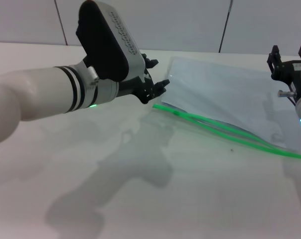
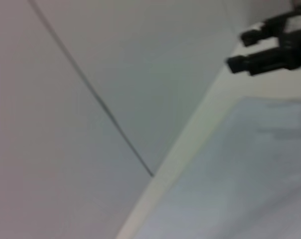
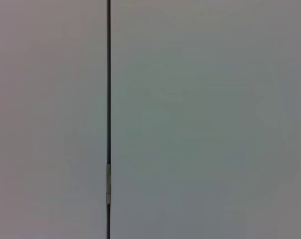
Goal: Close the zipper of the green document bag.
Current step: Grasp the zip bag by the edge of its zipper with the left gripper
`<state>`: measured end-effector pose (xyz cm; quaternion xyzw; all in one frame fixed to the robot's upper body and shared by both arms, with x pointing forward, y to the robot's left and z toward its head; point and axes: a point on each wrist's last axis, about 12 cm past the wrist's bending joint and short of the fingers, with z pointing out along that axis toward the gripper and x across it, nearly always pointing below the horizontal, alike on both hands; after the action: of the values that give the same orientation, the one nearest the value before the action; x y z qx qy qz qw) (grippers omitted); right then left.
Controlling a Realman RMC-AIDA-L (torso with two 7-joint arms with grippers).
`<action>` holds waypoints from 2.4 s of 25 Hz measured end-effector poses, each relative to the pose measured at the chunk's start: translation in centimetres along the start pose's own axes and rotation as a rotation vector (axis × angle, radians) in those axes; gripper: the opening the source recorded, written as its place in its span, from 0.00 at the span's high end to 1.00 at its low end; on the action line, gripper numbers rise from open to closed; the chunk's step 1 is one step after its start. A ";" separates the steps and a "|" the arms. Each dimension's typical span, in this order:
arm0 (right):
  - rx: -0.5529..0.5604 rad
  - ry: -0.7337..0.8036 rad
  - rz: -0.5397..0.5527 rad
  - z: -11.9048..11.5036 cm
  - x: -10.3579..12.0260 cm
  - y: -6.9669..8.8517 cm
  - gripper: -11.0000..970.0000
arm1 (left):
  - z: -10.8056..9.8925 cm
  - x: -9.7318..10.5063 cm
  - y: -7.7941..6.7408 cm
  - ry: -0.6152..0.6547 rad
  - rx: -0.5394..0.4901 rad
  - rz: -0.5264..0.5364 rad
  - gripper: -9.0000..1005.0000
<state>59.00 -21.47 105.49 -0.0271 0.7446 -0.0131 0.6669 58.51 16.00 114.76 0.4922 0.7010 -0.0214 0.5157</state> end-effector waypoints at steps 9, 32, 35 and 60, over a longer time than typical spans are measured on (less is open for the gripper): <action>-0.003 0.000 -0.002 0.0 0.0 0.0 0.33 | -0.8 -0.5 -0.1 0.084 0.105 0.145 0.49; -0.024 -0.002 -0.006 0.4 -0.4 0.6 0.33 | 2.3 0.1 -2.2 0.211 0.072 0.432 0.49; -0.027 -0.003 -0.007 0.5 -0.5 0.7 0.33 | 2.8 0.1 -2.5 0.202 0.074 0.452 0.49; -0.035 -0.009 -0.008 0.7 -0.8 0.9 0.33 | 5.3 0.5 -3.4 0.160 0.061 0.535 0.49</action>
<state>59.75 -20.52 106.11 -0.0415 0.7417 -0.0026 0.6694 59.80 11.75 110.23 0.6752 0.5836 0.1333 0.4310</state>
